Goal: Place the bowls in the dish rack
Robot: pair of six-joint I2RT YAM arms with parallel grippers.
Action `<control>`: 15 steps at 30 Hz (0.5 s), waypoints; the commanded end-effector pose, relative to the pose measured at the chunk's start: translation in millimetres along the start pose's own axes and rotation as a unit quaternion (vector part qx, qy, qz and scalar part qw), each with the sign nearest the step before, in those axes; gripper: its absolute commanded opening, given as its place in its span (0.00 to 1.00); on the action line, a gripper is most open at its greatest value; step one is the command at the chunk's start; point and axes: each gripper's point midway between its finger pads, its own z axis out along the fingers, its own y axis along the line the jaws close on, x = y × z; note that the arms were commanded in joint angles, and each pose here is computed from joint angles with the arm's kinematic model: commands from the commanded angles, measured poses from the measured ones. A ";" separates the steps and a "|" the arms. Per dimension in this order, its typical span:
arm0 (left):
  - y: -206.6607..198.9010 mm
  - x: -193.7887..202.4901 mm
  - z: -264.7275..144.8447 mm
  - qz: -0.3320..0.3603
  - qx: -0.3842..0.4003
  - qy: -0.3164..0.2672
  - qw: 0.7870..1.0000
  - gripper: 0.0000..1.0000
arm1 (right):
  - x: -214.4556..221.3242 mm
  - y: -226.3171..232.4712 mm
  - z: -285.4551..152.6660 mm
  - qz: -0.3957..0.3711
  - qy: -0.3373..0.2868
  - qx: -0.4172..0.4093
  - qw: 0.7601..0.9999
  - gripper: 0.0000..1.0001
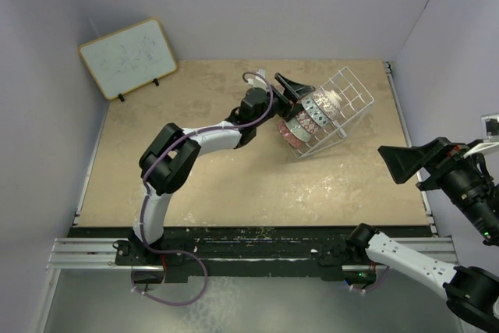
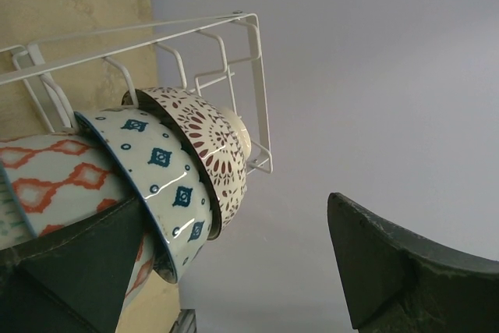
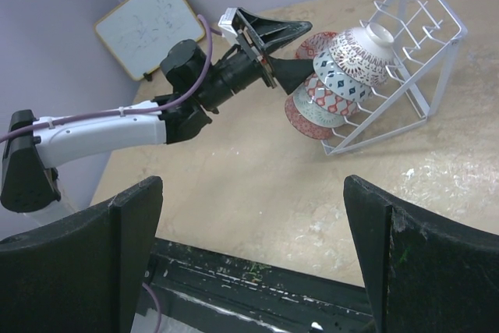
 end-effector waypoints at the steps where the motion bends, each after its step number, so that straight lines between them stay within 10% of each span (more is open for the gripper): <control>1: -8.8 3.5 -7.5 0.009 0.017 0.005 1.000 0.99 | -4.2 1.0 1.7 0.008 -0.008 0.002 1.000 1.00; 15: -38.8 -12.8 -37.0 0.041 0.037 -0.011 0.998 0.99 | -2.2 4.4 5.6 0.008 -0.006 -0.003 1.000 1.00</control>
